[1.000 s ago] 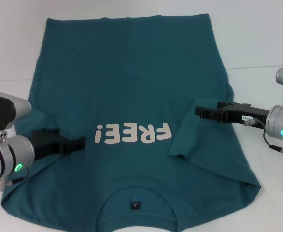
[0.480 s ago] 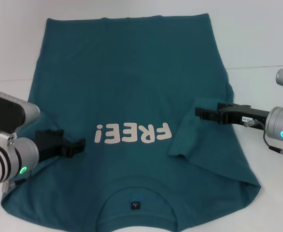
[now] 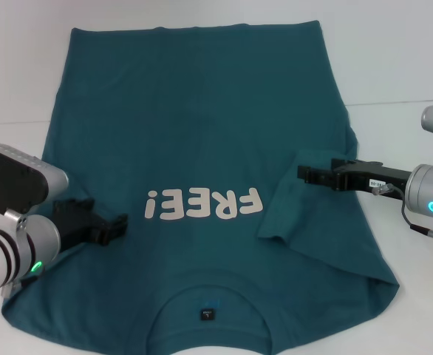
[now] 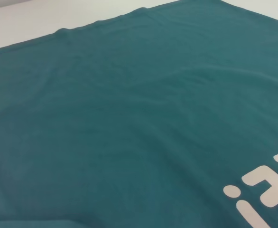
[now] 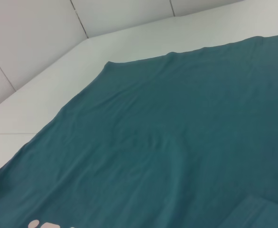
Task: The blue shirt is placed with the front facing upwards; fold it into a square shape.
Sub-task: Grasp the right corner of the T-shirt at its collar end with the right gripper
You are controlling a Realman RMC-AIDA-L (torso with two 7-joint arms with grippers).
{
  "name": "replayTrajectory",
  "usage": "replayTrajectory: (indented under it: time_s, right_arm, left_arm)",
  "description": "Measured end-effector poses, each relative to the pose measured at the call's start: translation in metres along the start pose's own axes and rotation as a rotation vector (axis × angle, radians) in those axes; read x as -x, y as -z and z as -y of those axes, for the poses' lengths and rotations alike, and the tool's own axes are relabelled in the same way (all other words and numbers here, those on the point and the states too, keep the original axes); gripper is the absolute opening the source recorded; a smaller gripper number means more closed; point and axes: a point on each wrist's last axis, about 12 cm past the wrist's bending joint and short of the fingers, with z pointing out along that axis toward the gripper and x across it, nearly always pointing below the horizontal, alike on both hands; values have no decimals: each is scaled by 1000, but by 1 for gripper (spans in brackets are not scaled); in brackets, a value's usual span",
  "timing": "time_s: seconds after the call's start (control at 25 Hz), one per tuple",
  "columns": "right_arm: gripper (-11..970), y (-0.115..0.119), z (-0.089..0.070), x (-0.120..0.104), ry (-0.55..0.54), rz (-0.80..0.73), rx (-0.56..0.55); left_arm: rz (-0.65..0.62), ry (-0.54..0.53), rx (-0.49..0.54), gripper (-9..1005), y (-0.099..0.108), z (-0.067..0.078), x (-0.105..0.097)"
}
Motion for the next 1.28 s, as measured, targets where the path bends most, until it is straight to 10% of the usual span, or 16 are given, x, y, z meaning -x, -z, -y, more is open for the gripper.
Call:
replayTrajectory:
  time_s: [1.28]
  right_arm:
    - [941, 2, -2, -3, -6, -4, 21]
  left_arm:
    - [7, -33, 41, 476, -4, 5, -4]
